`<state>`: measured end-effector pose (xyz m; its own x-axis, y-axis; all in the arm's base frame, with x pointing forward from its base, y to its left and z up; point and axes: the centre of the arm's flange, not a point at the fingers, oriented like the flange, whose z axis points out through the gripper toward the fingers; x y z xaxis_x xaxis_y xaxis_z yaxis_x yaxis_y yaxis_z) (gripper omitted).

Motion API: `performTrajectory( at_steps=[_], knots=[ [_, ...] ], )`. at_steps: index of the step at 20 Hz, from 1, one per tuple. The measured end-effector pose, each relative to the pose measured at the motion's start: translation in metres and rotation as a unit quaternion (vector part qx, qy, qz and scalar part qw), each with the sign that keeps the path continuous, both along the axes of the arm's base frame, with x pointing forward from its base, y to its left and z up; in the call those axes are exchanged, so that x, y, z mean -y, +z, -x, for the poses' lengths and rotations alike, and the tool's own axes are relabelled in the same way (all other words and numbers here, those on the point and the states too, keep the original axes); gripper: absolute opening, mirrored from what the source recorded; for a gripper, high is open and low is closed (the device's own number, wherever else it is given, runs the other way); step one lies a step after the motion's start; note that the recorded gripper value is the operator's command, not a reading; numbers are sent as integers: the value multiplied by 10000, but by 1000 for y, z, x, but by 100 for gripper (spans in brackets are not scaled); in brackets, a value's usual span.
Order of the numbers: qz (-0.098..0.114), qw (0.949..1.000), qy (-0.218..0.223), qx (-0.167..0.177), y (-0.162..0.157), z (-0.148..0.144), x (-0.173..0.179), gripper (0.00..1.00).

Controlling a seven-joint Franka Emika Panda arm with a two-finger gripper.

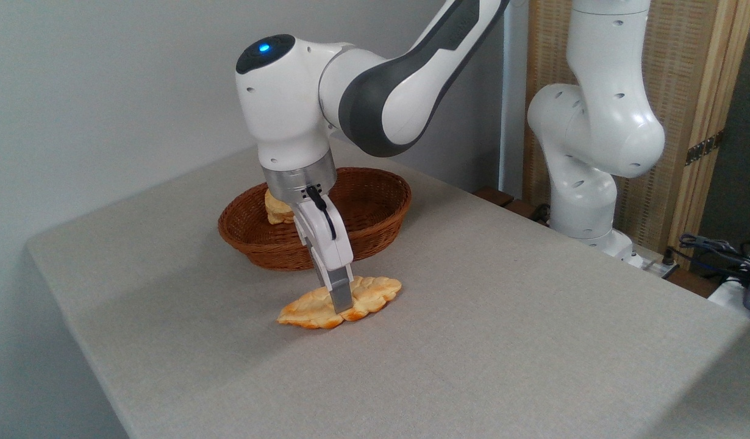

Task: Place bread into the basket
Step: 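Lift the flatbread and carry it over the wicker basket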

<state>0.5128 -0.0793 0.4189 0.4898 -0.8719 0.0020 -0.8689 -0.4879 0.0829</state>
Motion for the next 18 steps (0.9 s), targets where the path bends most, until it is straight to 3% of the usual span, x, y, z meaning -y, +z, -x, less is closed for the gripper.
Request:
performTrajectory(
  at_steps=[6,10,13,18],
  knots=[
    [114,9989,58,458,46,-2,-5,54],
    [661,9946,219,765,87,9,5,54],
    [920,9927,247,742,106,25,33,55],
    [856,9954,37,424,104,57,108,57]
  ],
)
